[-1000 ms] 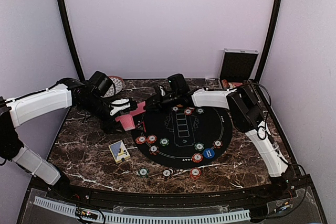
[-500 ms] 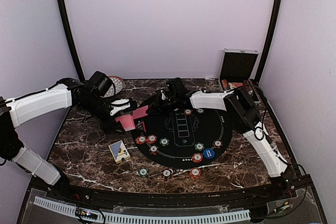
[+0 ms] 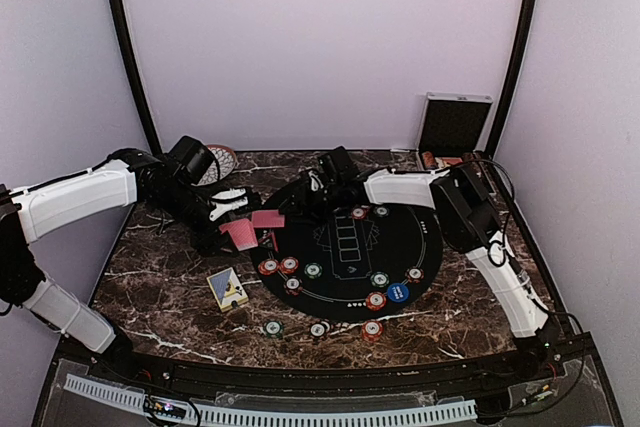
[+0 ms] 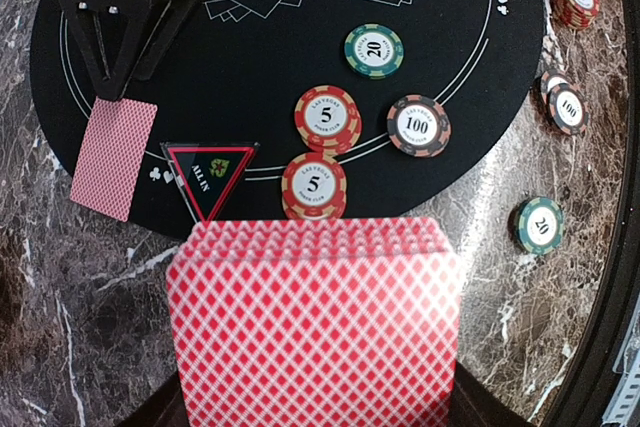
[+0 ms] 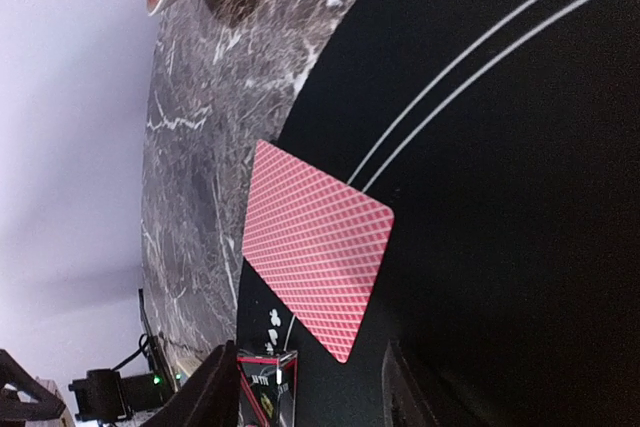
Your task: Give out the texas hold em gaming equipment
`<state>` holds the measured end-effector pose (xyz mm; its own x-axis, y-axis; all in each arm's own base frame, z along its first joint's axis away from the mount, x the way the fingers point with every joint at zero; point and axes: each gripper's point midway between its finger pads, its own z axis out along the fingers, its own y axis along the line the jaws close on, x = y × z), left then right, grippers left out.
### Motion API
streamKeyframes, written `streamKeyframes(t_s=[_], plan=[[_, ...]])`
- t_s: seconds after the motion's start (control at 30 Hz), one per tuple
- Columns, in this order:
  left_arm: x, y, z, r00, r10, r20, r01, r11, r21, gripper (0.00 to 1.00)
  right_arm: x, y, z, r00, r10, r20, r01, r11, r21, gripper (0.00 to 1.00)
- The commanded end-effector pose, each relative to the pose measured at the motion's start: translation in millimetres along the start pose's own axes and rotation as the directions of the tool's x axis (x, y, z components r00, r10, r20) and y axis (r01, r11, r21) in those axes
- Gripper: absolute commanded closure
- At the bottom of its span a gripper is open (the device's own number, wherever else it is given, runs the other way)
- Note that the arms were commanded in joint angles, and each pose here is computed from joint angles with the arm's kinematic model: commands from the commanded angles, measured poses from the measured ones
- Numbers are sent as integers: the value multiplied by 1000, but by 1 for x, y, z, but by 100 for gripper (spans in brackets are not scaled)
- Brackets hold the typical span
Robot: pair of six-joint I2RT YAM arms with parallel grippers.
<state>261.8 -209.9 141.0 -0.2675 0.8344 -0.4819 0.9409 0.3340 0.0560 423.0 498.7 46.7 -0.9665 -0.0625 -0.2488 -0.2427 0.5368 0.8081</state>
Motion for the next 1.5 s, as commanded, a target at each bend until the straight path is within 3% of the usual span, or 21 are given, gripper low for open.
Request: streamKeyframes(t_s=[0.0,0.17,0.43,0.8,1.47], plan=[[-12,-1,-16,999,17,46,-17,1000,-2,100,-8,6,-25,997,-56,52,52,996,78,45],[-14,0,-16,999,16,48,-16,1000,-5,100,-12,39,-49,989,-111,92,107,993,56,32],[-18,3,-15,998,16,54,-16,1000,-2,100,35,119,-74,991,-126,49,133,969,-208,18],[-32,8,-18,996,16,85,-16,1000,-1,100,109,159,-74,987,-147,-71,113,930,-350,16],[-35,8,-17,996,10,85,-12,1000,16,100,120,177,-49,981,-157,-117,98,912,-398,15]])
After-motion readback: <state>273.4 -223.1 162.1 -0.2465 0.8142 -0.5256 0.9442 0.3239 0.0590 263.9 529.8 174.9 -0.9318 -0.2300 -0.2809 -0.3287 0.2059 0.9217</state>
